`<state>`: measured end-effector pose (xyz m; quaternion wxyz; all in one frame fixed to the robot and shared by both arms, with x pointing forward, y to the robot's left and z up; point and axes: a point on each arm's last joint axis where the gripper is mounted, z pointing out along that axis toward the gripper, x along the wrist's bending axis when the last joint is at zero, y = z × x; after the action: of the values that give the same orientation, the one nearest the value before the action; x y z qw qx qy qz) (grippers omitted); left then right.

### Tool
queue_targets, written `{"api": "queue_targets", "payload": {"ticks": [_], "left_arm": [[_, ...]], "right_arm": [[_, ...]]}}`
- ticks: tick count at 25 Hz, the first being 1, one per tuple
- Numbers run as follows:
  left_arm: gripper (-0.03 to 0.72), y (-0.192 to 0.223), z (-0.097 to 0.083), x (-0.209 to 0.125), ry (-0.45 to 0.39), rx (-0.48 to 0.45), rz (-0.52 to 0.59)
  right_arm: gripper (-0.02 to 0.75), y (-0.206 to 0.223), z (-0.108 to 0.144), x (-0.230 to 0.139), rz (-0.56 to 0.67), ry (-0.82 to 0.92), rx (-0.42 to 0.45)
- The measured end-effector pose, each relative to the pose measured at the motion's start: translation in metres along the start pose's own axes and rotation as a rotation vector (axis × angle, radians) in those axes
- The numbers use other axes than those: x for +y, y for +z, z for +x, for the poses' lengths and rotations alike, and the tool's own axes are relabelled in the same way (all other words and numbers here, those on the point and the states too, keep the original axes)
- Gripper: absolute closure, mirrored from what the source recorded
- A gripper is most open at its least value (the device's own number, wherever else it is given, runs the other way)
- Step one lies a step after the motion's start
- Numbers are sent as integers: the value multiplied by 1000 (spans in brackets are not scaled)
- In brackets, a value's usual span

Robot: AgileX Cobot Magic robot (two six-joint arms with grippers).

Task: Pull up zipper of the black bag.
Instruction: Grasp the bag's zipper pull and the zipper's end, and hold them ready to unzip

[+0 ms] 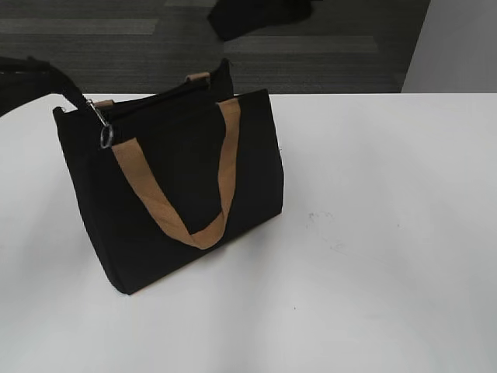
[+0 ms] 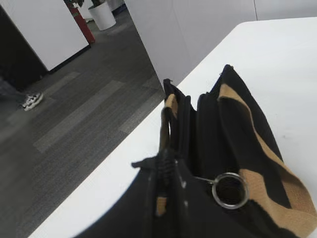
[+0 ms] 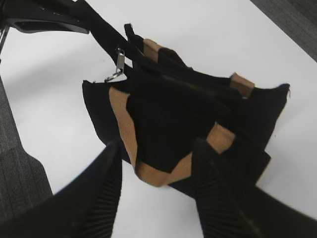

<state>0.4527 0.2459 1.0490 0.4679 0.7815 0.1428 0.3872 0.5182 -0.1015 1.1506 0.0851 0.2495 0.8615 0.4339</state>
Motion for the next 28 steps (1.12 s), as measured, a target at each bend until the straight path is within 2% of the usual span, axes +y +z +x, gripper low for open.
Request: {"api": "queue_targets", "payload": {"ticks": [6, 12, 19, 23, 28], "left_arm": [[657, -10, -1, 11, 44, 30, -23], [657, -11, 0, 11, 41, 33, -19], [657, -11, 0, 11, 41, 34, -18], [657, -12, 0, 12, 45, 36, -20], [657, -12, -1, 12, 47, 36, -19]], "right_arm": [[379, 43, 10, 11, -42, 1, 27], [379, 83, 14, 1, 4, -21, 60], [379, 107, 18, -8, 40, -251, 91], [379, 117, 15, -10, 49, -292, 95], [379, 127, 11, 13, 27, -331, 132]]}}
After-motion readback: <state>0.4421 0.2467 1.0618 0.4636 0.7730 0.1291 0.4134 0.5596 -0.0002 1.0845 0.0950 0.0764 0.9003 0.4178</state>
